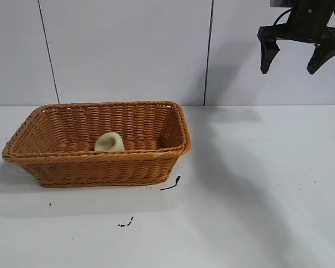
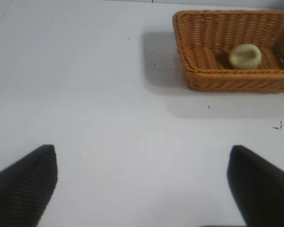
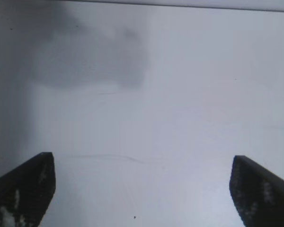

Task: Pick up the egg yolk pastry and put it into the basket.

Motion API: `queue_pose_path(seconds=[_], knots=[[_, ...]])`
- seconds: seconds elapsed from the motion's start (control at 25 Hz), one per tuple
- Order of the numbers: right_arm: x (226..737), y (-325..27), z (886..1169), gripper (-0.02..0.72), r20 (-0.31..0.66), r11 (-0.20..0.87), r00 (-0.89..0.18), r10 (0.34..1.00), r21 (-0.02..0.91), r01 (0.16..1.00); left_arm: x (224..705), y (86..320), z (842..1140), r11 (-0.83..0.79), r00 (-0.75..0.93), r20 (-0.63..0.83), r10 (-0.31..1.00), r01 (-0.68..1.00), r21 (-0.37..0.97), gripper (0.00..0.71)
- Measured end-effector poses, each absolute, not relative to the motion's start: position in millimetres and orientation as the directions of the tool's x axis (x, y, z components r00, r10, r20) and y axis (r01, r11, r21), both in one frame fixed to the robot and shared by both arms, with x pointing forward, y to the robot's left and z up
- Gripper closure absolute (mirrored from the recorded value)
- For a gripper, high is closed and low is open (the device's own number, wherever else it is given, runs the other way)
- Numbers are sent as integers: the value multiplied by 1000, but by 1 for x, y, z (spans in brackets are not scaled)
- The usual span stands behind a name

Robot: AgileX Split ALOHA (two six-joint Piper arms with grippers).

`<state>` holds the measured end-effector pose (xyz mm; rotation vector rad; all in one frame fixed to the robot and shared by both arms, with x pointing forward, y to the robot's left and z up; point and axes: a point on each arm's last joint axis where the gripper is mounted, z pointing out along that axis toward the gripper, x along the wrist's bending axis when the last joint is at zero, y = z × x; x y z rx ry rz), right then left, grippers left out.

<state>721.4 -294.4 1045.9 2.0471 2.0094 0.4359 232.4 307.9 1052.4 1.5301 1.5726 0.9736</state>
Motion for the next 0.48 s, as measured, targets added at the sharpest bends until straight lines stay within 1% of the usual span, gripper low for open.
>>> queue_pose_path(seconds=[0.2, 0.24, 0.32, 0.48], knots=[[665, -295, 1071, 10, 32, 4, -15, 999, 325, 946, 232, 308, 1052, 8, -32, 7, 999, 452, 892, 14], [652, -295, 1072, 10, 26, 7, -16, 1000, 305, 952, 232, 308, 1052, 8, -32, 7, 999, 452, 892, 14], [621, -297, 1083, 10, 10, 14, -18, 1000, 295, 955, 232, 308, 1052, 8, -32, 7, 999, 452, 892, 14], [556, -298, 1095, 10, -6, 23, -22, 1000, 279, 960, 232, 308, 1052, 8, -32, 7, 999, 452, 892, 14]])
